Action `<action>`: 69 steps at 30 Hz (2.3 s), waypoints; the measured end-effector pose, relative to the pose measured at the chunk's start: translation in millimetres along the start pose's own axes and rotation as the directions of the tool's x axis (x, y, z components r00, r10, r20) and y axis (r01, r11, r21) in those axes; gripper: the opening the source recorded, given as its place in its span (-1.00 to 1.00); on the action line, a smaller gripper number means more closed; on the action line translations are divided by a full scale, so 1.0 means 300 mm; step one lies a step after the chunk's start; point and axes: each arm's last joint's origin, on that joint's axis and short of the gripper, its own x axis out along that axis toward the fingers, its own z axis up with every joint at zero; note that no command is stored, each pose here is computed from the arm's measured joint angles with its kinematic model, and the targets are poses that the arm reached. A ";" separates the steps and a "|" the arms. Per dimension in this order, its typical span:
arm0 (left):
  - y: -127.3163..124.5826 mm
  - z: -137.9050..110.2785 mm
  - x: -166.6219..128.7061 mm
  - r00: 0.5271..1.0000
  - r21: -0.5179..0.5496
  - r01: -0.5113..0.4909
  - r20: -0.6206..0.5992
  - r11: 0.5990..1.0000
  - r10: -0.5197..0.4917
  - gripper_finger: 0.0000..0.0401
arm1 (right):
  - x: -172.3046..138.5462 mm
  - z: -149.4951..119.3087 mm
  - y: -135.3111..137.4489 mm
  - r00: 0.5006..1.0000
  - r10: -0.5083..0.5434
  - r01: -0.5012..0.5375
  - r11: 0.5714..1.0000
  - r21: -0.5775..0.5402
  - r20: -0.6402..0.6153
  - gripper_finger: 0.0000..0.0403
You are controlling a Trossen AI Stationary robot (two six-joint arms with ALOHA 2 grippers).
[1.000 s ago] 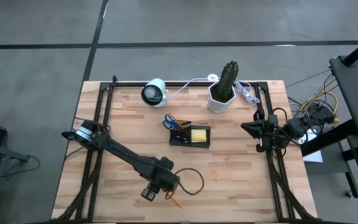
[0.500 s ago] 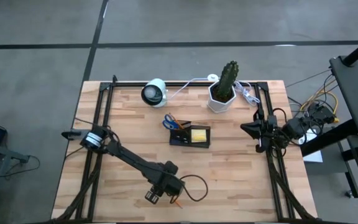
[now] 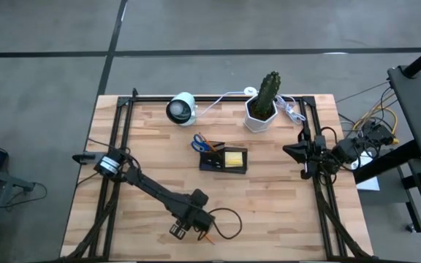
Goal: Pick and place office supplies into organizer
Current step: Put the yellow pencil into the black desk organizer
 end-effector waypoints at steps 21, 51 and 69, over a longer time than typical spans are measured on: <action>-0.027 0.005 0.031 0.998 0.048 0.033 0.049 0.998 -0.036 -0.20 | 0.000 0.000 0.000 1.000 0.000 0.000 1.000 0.000 0.000 -0.96; -0.030 -0.001 0.044 0.997 0.048 0.063 0.046 0.997 -0.065 -0.96 | 0.000 0.000 0.000 1.000 0.000 0.000 1.000 -0.001 0.000 -0.96; -0.003 -0.026 -0.052 0.996 0.027 0.035 0.076 0.999 -0.037 -0.99 | 0.000 0.003 0.001 1.000 0.002 -0.002 1.000 0.005 0.007 -0.96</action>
